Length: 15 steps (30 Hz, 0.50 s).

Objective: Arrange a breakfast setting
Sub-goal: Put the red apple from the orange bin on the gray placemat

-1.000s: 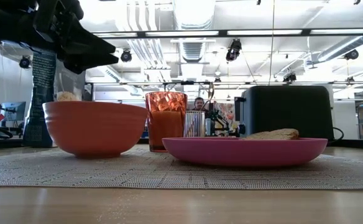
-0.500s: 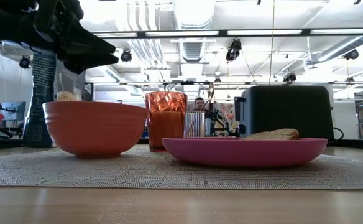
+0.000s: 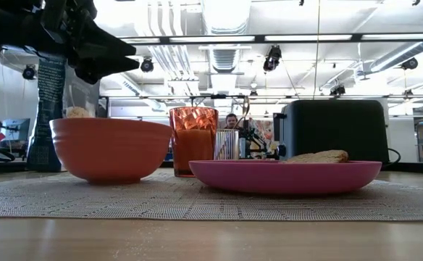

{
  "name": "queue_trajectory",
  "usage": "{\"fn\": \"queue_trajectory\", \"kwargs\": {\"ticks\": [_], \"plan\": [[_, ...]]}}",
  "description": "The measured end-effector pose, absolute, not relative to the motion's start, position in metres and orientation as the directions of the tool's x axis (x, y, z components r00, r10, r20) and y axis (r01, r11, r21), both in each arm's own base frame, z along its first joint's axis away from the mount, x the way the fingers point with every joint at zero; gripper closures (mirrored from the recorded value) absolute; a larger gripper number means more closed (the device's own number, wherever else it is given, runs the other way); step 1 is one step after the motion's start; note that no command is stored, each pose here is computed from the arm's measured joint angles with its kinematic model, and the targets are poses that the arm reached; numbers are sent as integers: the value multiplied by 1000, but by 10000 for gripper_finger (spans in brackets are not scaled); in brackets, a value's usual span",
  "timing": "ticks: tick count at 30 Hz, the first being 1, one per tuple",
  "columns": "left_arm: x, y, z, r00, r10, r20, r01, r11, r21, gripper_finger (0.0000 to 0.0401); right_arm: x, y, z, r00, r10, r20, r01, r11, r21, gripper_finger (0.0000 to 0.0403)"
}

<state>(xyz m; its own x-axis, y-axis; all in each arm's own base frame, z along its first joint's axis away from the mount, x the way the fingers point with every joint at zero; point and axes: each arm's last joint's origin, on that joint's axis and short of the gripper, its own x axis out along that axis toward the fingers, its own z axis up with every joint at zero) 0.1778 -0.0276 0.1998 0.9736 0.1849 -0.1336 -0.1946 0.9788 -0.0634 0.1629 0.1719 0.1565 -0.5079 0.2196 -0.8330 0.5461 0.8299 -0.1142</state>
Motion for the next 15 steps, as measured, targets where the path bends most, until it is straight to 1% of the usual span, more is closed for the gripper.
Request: {"fn": "queue_trajectory", "kwargs": {"ticks": [6, 15], "plan": [[178, -28, 200, 974, 185, -130, -194, 979, -65, 178, 162, 171, 155, -502, 214, -838, 543, 832, -113, 148], [178, -28, 200, 974, 185, -130, -194, 979, -65, 178, 163, 171, 155, -496, 203, -844, 540, 834, -117, 202]]}}
